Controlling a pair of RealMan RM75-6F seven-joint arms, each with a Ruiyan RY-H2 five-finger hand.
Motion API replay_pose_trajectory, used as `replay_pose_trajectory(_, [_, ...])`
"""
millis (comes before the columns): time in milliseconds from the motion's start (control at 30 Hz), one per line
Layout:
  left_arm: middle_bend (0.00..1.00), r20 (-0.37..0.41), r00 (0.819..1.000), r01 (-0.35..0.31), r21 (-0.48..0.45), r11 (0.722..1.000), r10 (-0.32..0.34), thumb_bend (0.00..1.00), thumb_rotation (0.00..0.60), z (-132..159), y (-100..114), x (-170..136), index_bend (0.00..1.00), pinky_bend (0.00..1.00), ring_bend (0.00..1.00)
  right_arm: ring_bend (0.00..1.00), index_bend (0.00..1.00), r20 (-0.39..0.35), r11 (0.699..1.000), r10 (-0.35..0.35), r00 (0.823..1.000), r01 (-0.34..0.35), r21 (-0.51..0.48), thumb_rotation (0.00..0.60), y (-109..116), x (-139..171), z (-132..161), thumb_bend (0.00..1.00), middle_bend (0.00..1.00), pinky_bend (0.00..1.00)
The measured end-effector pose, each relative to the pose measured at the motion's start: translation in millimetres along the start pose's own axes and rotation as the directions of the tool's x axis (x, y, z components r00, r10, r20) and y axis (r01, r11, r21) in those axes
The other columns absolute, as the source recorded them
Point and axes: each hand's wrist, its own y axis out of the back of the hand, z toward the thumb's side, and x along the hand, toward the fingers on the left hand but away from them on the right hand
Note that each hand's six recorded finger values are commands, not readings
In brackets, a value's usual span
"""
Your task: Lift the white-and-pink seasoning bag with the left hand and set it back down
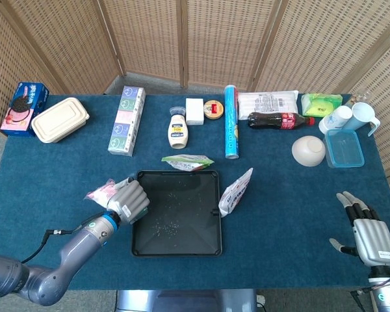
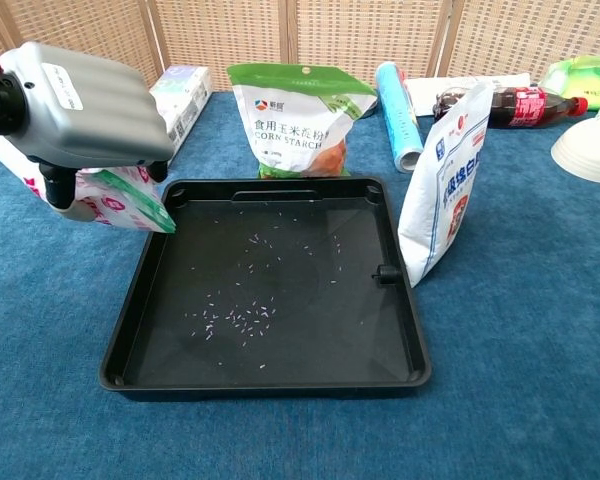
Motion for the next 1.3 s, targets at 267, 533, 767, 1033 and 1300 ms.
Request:
replay_pose_trajectory(267, [0.75, -0.015, 1.000, -0.015, 0.093, 0.996, 0.017, 0.50, 0.600, -0.4, -1.2, 3.7, 0.93, 0.58, 0.69, 0.14, 0.00, -0.001, 1.000, 0.002, 1.000, -0.002, 0.004, 0.600, -0.9, -0.1, 0.8, 0.00, 0.07, 0.15])
replay_pose_trajectory(533, [0.75, -0.014, 0.998, -0.053, 0.065, 0.996, 0.054, 0.50, 0.600, 3.9, 7.5, 5.7, 0.93, 0.58, 0.69, 0.14, 0.00, -0.001, 1.000, 0.002, 1.000, -0.002, 0.002, 0.600, -0.2, 0.3, 0.1, 0.00, 0.07, 0.15])
replay_pose_trajectory(767, [0.75, -0.026, 0.997, -0.076, -0.093, 0.993, 0.074, 0.50, 0.600, -2.9, 1.4, 4.8, 0.93, 0.58, 0.69, 0.14, 0.00, -0.001, 1.000, 0.008, 1.000, -0.008, 0.007, 0.600, -1.8, -0.1, 0.1, 0.00, 0.07, 0.15])
replay_pose_trajectory(1033, [0.75, -0.044, 0.990, -0.144, -0.340, 0.929, 0.137, 0.50, 0.600, -13.8, -10.1, 1.3, 0.93, 0.58, 0.69, 0.14, 0.00, -0.004, 0.999, 0.023, 1.000, -0.023, 0.024, 0.600, -7.8, 0.1, 3.1, 0.00, 0.07, 0.15])
replay_pose_trajectory(1300, [0.75, -0.109, 0.967, -0.245, -0.658, 0.712, 0.232, 0.47, 0.600, -31.3, -27.8, -8.0, 0.93, 0.57, 0.68, 0.14, 0.00, -0.007, 0.999, 0.030, 1.000, -0.030, 0.034, 0.600, -11.3, 0.6, 5.2, 0.00, 0.07, 0.15])
